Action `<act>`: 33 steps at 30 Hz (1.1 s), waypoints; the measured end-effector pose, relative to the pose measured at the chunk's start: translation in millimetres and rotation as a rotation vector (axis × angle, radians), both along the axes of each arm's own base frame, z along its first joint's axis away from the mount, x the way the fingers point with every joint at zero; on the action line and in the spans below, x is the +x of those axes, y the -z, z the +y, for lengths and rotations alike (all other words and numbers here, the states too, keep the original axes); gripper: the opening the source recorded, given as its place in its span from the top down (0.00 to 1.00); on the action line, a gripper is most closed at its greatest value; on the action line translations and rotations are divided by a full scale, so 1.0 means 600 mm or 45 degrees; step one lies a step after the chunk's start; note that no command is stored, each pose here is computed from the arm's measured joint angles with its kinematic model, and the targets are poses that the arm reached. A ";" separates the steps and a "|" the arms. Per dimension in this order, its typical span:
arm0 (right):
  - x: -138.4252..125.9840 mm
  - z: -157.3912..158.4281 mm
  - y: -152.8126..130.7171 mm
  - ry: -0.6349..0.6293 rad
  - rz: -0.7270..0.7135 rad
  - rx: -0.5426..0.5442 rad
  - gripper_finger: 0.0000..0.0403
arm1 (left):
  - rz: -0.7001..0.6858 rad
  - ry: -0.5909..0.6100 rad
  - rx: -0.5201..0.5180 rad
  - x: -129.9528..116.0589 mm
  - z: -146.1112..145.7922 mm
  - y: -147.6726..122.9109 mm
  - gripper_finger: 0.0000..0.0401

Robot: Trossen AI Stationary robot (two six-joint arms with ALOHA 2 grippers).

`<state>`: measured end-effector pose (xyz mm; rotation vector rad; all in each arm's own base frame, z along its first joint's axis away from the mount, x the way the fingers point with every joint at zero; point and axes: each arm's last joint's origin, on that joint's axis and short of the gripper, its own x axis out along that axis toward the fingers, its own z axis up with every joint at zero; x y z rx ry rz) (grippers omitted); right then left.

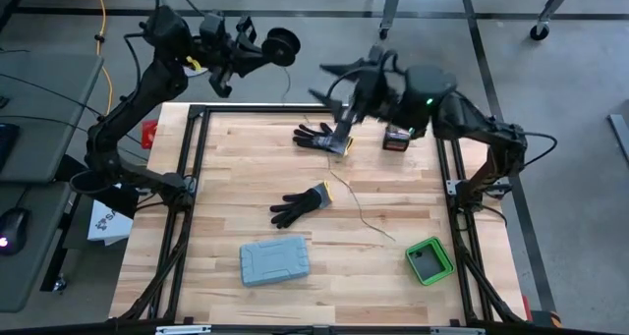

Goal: Coil cords
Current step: Coil the black wire cable onto the black spool

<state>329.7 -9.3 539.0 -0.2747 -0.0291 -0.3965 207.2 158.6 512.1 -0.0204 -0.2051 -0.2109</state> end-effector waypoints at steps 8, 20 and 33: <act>-0.014 -0.020 -0.015 -0.129 -0.022 0.101 0.41 | 0.161 -0.074 0.094 0.023 -0.037 0.028 1.00; -0.011 -0.019 0.005 -0.160 0.092 0.192 0.42 | 0.168 -0.109 0.184 0.051 -0.080 0.033 1.00; -0.011 -0.015 0.014 -0.180 0.147 0.236 0.70 | 0.140 -0.172 0.237 0.060 -0.096 0.030 1.00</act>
